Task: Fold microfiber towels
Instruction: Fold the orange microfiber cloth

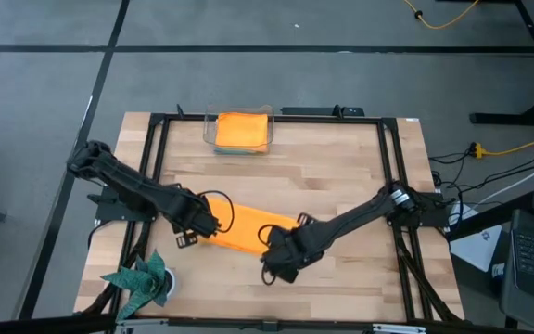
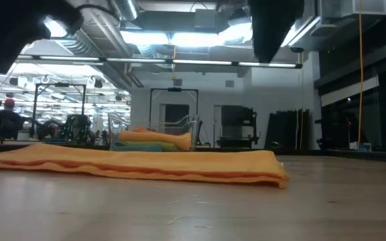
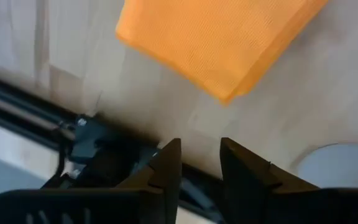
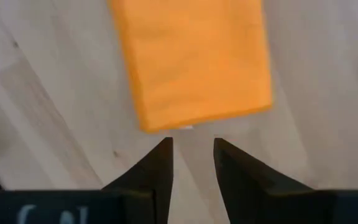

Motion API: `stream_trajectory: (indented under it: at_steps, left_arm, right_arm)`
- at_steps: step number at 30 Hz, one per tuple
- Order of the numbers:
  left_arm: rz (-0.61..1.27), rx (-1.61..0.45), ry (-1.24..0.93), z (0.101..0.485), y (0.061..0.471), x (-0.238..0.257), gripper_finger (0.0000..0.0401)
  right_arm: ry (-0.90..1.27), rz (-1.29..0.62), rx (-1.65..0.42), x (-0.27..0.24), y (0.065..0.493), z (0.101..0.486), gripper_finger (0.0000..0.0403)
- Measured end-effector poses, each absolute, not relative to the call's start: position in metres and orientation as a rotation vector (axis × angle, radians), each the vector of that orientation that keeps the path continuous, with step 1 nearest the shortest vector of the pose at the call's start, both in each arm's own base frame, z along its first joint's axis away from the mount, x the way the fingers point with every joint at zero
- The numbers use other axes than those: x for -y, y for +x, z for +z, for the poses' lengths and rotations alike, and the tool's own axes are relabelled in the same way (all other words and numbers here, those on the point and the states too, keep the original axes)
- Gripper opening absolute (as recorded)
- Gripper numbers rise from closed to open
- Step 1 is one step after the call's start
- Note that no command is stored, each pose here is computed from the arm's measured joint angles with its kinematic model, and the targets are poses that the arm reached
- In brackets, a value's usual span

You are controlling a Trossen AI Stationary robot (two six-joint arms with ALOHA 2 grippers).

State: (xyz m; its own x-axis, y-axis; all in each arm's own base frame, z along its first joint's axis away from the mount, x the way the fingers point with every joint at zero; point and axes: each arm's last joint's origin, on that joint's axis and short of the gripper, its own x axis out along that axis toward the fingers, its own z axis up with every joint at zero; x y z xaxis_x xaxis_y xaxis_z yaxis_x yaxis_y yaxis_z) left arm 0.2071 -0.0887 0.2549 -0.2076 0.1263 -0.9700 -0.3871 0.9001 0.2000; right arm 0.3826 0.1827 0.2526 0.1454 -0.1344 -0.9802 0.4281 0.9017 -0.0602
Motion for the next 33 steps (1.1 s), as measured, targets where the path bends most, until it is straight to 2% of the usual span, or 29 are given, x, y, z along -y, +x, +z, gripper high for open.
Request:
stream_trajectory:
  at_steps: [6,10,13,17,23,27,33]
  left_arm:
    - [0.411,-1.442,-0.445,0.262,0.230,0.093,0.0105]
    - [0.336,-1.275,-0.516,0.250,0.257,0.104,0.0102]
    - [0.466,-1.267,-0.567,0.235,0.266,0.105,0.0101]
    - [0.664,-1.352,-0.580,0.205,0.269,0.105,0.0101]
    - [0.802,-1.476,-0.547,0.151,0.283,0.102,0.0101]
    - [0.841,-1.482,-0.582,0.143,0.292,0.098,0.0101]
    - [0.945,-1.339,-0.562,0.143,0.304,0.070,0.0101]
  right_arm:
    - [0.259,-0.430,-1.354,-0.163,0.362,0.298,0.0116]
    - [0.076,-0.525,-1.248,-0.147,0.343,0.326,0.0116]
    - [0.021,-0.542,-1.152,-0.133,0.330,0.349,0.0116]
    - [0.029,-0.545,-1.069,-0.120,0.314,0.375,0.0116]
    - [0.037,-0.445,-1.010,-0.110,0.281,0.410,0.0116]
    - [0.064,-0.379,-0.953,-0.107,0.253,0.432,0.0116]
    - [0.073,-0.315,-0.863,-0.102,0.217,0.457,0.0116]
